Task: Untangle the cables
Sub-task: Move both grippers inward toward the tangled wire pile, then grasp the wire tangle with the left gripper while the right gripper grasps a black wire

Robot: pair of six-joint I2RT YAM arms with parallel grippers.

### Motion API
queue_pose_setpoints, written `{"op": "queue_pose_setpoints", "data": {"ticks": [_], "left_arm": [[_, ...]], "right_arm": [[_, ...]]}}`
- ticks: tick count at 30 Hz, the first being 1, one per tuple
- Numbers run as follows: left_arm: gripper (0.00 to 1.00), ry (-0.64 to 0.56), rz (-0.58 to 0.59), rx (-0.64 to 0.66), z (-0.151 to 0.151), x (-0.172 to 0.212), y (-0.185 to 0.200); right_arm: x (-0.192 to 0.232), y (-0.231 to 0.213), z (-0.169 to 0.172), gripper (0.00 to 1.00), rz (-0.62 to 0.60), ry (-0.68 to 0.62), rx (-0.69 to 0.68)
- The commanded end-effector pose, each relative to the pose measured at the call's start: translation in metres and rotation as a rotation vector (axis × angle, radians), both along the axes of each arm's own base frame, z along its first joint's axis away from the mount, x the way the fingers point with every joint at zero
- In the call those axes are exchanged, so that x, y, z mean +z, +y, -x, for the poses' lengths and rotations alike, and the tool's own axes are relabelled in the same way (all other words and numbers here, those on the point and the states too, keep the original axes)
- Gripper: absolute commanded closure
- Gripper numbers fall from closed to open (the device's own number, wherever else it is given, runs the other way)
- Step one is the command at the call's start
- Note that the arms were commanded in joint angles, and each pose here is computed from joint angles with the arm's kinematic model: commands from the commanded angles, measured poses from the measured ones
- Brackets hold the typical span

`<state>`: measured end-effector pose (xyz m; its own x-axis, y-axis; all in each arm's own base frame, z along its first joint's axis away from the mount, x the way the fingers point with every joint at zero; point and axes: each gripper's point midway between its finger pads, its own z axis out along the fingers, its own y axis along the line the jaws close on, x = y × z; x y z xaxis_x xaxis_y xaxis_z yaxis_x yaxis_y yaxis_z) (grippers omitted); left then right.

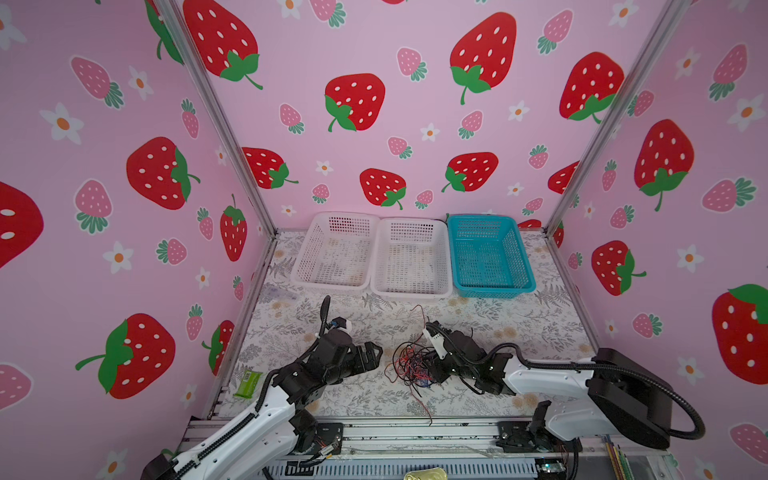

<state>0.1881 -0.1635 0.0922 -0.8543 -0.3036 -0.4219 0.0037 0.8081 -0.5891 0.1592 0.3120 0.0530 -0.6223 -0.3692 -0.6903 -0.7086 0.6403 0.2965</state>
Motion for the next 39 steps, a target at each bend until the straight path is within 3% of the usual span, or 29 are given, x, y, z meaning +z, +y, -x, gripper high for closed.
{"op": "queue_pose_setpoints", "data": {"ticks": [1, 7, 11, 17, 33, 39], "left_arm": [[0.00, 0.005, 0.116, -0.050, 0.006, 0.004, -0.022], [0.00, -0.028, 0.216, -0.123, 0.012, 0.016, -0.042], [0.00, -0.033, 0.275, -0.141, 0.013, 0.018, -0.051], [0.08, -0.044, 0.333, -0.207, 0.018, 0.025, -0.069], [0.44, -0.044, 0.309, -0.214, 0.014, 0.013, -0.076], [0.77, -0.050, 0.293, -0.229, 0.013, 0.013, -0.079]], "right_arm": [[0.013, 0.012, -0.004, 0.83, -0.034, -0.032, 0.020], [0.044, 0.024, -0.007, 0.99, -0.123, -0.092, 0.060], [0.056, 0.029, -0.008, 1.00, -0.169, -0.098, 0.087], [0.074, 0.031, -0.018, 1.00, -0.217, -0.110, 0.070], [0.111, 0.043, -0.015, 1.00, -0.334, -0.082, 0.151], [0.118, 0.035, -0.016, 1.00, -0.331, -0.106, 0.130]]}}
